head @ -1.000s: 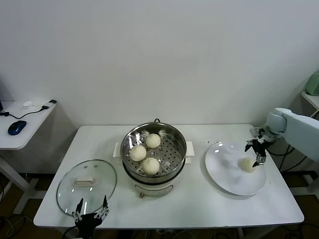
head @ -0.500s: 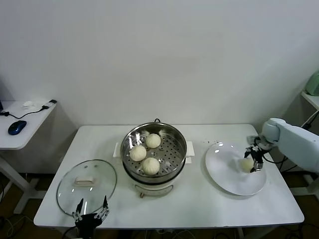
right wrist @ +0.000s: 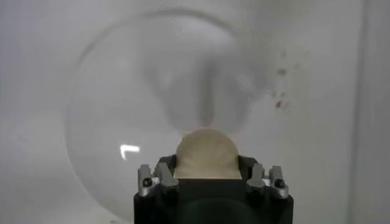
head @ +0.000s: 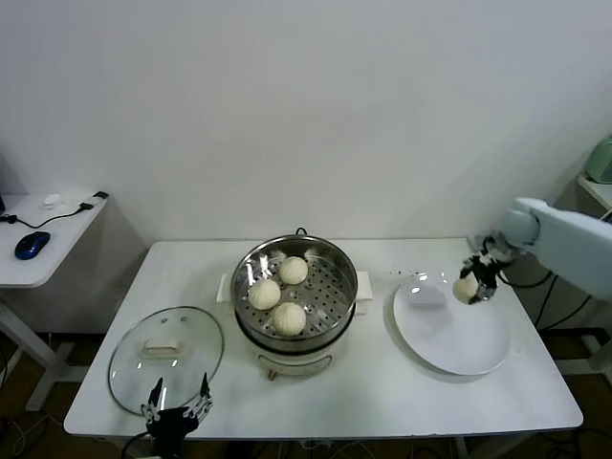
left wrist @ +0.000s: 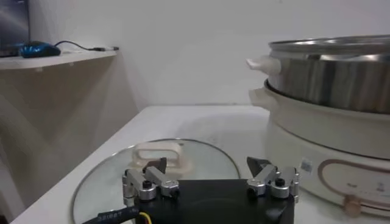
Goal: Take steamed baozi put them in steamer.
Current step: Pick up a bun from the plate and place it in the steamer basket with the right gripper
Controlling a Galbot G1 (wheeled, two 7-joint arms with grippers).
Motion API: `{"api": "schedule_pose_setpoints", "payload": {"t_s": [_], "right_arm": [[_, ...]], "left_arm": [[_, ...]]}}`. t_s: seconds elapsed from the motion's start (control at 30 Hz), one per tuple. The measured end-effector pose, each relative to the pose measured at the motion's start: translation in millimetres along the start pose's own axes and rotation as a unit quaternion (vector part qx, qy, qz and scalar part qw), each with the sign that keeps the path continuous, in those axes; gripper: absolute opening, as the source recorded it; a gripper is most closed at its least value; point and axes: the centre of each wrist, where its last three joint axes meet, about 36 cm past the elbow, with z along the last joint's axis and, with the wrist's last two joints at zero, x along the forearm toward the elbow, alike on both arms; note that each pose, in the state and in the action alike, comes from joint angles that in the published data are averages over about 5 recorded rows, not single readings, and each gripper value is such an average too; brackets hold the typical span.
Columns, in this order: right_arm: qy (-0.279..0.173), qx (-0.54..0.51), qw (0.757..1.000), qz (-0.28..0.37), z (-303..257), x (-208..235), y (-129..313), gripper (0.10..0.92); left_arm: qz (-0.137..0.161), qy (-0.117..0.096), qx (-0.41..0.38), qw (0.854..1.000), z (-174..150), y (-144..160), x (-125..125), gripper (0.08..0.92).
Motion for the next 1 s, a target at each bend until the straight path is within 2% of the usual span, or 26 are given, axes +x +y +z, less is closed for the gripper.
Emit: {"api": "schedule_pose_setpoints", "payload": {"t_s": [0.23,0.43,0.67,1.0], "right_arm": [[-0.063,0.021,0.997,0.031,-99,100,-20,0.670],[-0.105,0.037,0.993,0.029,-191,137,-15,0.670],[-0.107,0.040,0.993,0.009,-269,112,-4,0.670],[-0.078,0.022,0.997,-0.006,-305,37,10,0.670]], "left_arm": [[0.006,-0.003,0.000,1.000,-5,-3,0,0.823],[0.010,-0.008,0.004,1.000,-10,-6,-3,0.823],[0.007,-0.009,0.008,1.000,-10,-5,-4,0.823],[0.007,-0.006,0.011,1.000,-6,-8,-5,0.823]]}}
